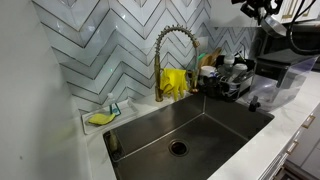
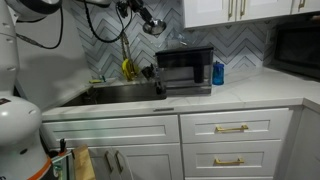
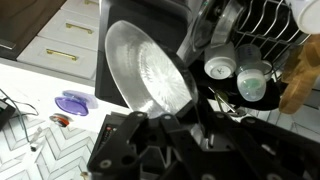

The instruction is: Put the silver plate on top of the clear container

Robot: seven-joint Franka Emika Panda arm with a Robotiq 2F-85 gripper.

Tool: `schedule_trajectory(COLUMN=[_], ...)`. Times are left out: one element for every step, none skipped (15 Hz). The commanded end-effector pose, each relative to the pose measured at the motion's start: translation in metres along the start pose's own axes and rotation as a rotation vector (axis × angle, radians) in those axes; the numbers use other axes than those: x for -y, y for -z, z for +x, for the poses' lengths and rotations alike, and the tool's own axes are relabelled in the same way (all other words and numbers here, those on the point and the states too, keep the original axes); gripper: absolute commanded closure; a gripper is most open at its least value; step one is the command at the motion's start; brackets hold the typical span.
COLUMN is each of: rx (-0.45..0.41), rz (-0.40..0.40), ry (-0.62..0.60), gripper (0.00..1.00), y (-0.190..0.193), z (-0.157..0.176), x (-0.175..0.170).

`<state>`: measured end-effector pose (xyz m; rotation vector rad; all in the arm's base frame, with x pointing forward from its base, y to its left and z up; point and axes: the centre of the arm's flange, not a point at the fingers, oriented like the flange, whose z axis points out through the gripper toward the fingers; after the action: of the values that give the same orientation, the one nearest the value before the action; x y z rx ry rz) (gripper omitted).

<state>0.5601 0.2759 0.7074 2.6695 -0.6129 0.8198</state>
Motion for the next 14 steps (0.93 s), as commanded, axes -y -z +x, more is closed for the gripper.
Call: schedule_trajectory(rx=[0.0, 0.0, 0.0, 0.0, 0.0, -0.011, -0.014, -0.02, -0.043, -0.056, -0.075, -0.094, -0.107, -0.117], rz=[-0.002, -0.002, -0.003, -0.003, -0.003, -0.029, -0.055, -0.064, -0.075, -0.09, -0.105, -0.12, -0.139, -0.153], ry=[0.002, 0.003, 0.003, 0.003, 0.003, 0.023, 0.049, 0.073, 0.102, 0.133, 0.16, 0.187, 0.207, 0.223], gripper=[0.93, 0.93, 0.93, 0.93, 0.98, 0.98, 0.98, 0.98, 0.98, 0.98, 0.98, 0.98, 0.98, 0.98], y=[-0.001, -0.001, -0.001, -0.001, -0.001, -0.003, -0.005, -0.007, -0.01, -0.015, -0.02, -0.026, -0.029, -0.031], z=[0.0, 0.0, 0.0, 0.0, 0.0, 0.002, 0.005, 0.009, 0.013, 0.018, 0.023, 0.027, 0.032, 0.036], x=[0.0, 0.001, 0.001, 0.001, 0.001, -0.002, -0.009, -0.015, -0.022, -0.029, -0.036, -0.042, -0.047, -0.051])
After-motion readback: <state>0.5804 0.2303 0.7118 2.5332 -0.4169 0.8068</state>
